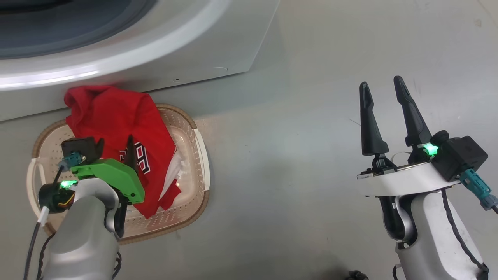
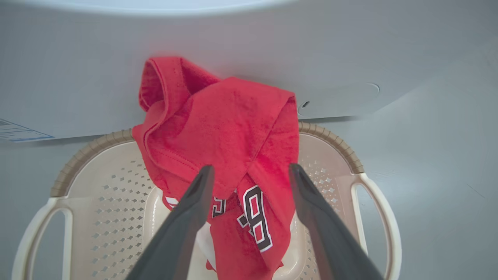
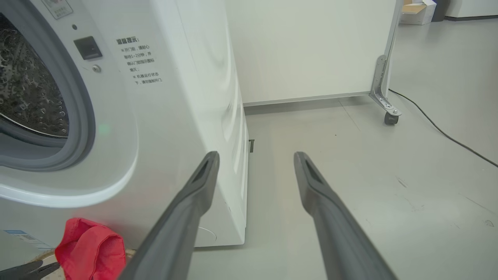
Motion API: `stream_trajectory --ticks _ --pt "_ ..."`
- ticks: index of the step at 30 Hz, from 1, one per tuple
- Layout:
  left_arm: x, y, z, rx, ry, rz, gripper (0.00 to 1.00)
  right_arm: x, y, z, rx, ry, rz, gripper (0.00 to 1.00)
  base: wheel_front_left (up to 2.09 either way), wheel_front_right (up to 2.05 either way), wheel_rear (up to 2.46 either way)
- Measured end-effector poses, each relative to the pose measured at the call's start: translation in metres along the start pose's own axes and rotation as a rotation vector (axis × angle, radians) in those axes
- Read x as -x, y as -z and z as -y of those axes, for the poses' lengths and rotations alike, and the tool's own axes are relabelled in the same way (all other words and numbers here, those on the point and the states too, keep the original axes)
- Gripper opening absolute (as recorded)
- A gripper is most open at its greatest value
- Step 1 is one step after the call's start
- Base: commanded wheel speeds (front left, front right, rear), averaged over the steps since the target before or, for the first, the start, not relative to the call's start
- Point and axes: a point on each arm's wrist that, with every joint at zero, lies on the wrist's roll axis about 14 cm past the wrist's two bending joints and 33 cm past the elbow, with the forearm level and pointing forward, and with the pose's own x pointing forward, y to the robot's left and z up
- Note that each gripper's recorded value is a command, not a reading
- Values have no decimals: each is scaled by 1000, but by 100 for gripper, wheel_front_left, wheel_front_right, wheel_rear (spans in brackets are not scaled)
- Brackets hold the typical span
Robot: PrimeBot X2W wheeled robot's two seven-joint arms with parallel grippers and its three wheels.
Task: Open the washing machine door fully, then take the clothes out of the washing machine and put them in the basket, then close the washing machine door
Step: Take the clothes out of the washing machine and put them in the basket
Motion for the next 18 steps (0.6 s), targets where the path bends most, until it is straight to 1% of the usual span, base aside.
stream_trajectory --ticks 7,18 --pt "19 -42 10 -14 24 191 100 5 -6 -9 18 -24 8 100 0 0 0" --pt "58 -83 11 -6 21 343 100 24 -5 -22 11 -46 -14 100 0 0 0"
